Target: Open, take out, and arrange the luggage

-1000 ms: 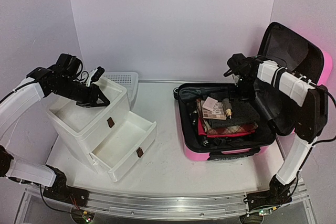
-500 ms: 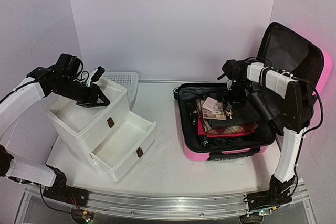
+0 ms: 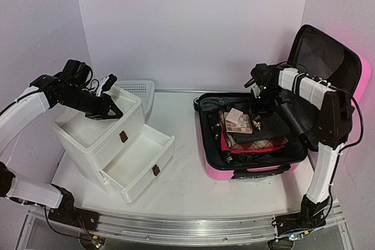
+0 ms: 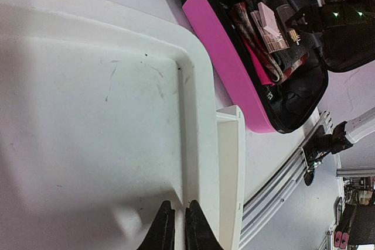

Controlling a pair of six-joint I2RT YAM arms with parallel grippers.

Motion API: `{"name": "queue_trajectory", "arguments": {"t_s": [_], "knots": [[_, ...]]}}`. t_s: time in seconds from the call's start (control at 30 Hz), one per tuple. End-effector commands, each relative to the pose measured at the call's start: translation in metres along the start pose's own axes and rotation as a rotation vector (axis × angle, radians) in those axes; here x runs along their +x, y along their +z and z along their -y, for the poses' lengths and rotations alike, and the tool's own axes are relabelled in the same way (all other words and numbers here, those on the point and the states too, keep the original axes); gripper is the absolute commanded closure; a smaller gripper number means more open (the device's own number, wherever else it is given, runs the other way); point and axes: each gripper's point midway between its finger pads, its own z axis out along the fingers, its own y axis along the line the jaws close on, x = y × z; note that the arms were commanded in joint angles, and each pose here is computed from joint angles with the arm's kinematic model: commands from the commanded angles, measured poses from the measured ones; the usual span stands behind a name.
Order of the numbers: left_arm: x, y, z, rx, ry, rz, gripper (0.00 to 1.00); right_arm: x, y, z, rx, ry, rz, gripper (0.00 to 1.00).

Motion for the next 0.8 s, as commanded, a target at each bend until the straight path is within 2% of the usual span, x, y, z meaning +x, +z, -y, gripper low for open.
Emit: {"name": "queue_trajectory", "arguments": {"t_s": [0.0,0.1,0.2,0.23,0.3,0.4,0.5,0.67,0.77], "knots": [[0.04,0.009,-0.023,-0.087,-0.07,-0.157,0.91,-0.024,-0.099,-0.034,-0.247,-0.235,0.302,0.92],[0.04,0.008,-0.023,-0.088,-0.067,-0.155,0.91,-0.009,-0.125,-0.068,-0.385,-0.496,0.412,0.92],[0.04,0.009,-0.023,-0.089,-0.069,-0.157,0.91,0.016,-0.145,-0.112,-0.537,-0.748,0.47,0.94],[0.041,0.009,-0.023,-0.087,-0.069,-0.159,0.91,0.033,-0.155,-0.132,-0.623,-0.892,0.49,1.0],[0.042,0.01,-0.024,-0.09,-0.072,-0.161,0.91,0.074,-0.17,-0.165,-0.753,-1.196,0.532,1.0],[0.043,0.01,-0.024,-0.091,-0.076,-0.165,0.91,0.13,-0.168,-0.202,-0.743,-1.676,0.664,1.0],[0.044,0.01,-0.025,-0.092,-0.078,-0.165,0.91,0.147,-0.174,-0.241,-0.759,-1.871,0.819,1.0],[0.044,0.009,-0.025,-0.093,-0.078,-0.161,0.91,0.168,-0.16,-0.3,-0.617,-2.205,0.882,1.0],[0.044,0.008,-0.023,-0.087,-0.078,-0.158,0.91,0.167,-0.151,-0.332,-0.585,-2.27,0.893,1.0]]}}
